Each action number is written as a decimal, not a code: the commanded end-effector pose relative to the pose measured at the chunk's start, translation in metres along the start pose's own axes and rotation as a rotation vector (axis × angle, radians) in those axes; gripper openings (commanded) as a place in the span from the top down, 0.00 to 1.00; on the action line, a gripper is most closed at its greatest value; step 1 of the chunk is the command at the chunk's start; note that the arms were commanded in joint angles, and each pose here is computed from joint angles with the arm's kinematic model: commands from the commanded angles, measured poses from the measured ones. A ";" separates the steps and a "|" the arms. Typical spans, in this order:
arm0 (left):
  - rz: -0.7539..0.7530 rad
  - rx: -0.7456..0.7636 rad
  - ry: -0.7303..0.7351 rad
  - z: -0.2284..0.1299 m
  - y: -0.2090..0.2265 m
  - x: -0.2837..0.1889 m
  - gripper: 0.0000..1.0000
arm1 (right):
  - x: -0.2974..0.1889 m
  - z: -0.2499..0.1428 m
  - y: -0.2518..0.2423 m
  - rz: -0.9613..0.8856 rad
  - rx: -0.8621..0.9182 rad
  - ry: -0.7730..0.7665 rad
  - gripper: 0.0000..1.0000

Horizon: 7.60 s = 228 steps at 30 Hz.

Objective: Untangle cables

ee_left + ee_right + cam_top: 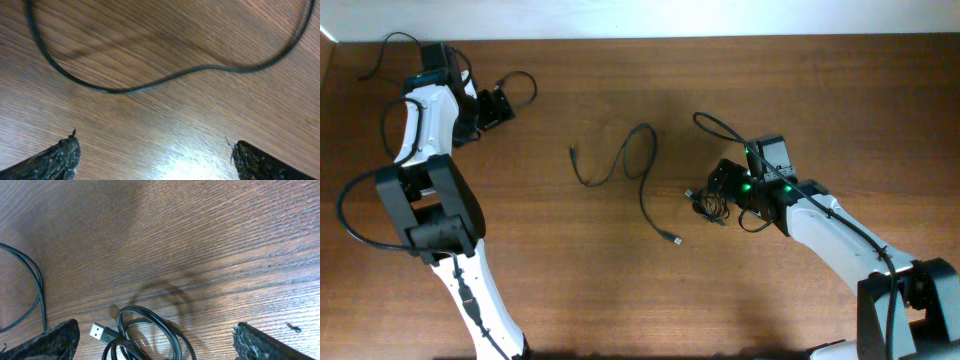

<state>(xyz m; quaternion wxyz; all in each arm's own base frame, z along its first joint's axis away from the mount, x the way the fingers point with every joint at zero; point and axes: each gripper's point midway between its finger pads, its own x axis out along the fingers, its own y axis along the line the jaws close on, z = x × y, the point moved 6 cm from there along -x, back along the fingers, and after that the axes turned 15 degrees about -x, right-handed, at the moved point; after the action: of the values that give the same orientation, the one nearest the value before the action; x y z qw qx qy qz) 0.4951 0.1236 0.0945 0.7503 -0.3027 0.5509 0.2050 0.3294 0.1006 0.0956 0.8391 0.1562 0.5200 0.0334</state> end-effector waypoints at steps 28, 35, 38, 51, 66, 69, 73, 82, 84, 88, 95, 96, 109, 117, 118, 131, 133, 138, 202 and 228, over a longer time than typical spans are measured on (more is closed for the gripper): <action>0.130 0.355 -0.431 0.073 0.013 0.080 0.24 | 0.000 0.004 -0.001 -0.018 -0.004 -0.017 0.01; 0.037 0.308 -0.645 0.114 -0.025 0.015 0.13 | 0.000 0.004 -0.001 -0.018 -0.004 -0.017 0.02; -0.013 0.277 -0.759 0.131 -0.041 -0.045 0.04 | 0.000 0.003 -0.001 -0.020 -0.004 -0.013 0.02; -0.235 0.276 -0.507 0.090 -0.060 -0.072 0.01 | 0.000 0.003 -0.002 -0.025 -0.004 -0.012 0.02; -0.342 0.281 0.155 -0.089 -0.116 -0.096 0.01 | -0.027 0.006 -0.005 -0.063 -0.003 -0.051 0.02; -0.342 0.317 0.182 -0.106 -0.128 -0.096 0.01 | -0.068 0.005 -0.018 -0.098 0.030 -0.084 0.01; -0.229 0.342 0.110 -0.105 -0.126 -0.091 0.01 | -0.106 0.012 -0.047 -0.213 0.095 -0.182 0.01; -0.180 0.344 0.080 -0.102 -0.122 -0.089 0.01 | -0.068 0.012 -0.052 -0.224 0.113 -0.096 0.01; -0.219 0.325 0.171 -0.115 -0.122 -0.091 0.01 | -0.063 0.011 -0.038 -0.098 0.111 -0.064 0.01; -0.368 0.464 0.307 -0.156 -0.152 -0.095 0.01 | -0.062 0.013 -0.023 0.026 0.104 -0.050 0.02; -0.073 0.524 0.345 -0.236 -0.158 -0.064 0.11 | -0.061 0.013 -0.024 0.016 0.104 -0.049 0.01; -0.026 0.552 0.327 -0.244 -0.155 -0.058 0.11 | -0.061 0.013 -0.024 0.015 0.104 -0.047 0.02; 0.021 0.712 0.041 -0.239 -0.174 -0.074 1.00 | -0.024 -0.001 -0.036 -0.037 0.124 0.072 0.01; -0.299 0.706 0.029 -0.249 -0.186 -0.181 0.87 | -0.031 0.005 0.010 0.356 -0.116 0.073 0.02; -0.297 0.706 0.031 -0.249 -0.185 -0.180 0.82 | -0.034 0.005 0.018 0.434 -0.148 0.075 0.01; -0.322 0.697 0.040 -0.250 -0.188 -0.181 0.83 | -0.052 0.003 0.045 0.721 -0.404 0.024 0.02; -0.268 0.692 -0.007 -0.243 -0.185 -0.179 0.83 | -0.051 0.003 0.045 0.721 -0.404 0.022 0.02; -0.290 0.695 0.013 -0.246 -0.186 -0.180 0.71 | -0.051 0.004 0.044 0.713 -0.404 0.021 0.02; -0.538 0.574 0.268 -0.242 -0.166 -0.183 1.00 | -0.061 0.008 0.056 0.828 -0.264 0.064 0.02; -0.279 0.468 0.278 -0.237 -0.129 -0.171 1.00 | -0.031 0.007 0.010 0.353 -0.124 0.060 0.59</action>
<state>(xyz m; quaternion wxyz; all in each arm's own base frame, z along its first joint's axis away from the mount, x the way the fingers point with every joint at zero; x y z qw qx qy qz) 0.3586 -0.1274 0.2316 0.7445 -0.2046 0.6338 -0.0467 0.3209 0.1026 0.1272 0.8113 0.1912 0.5087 0.2156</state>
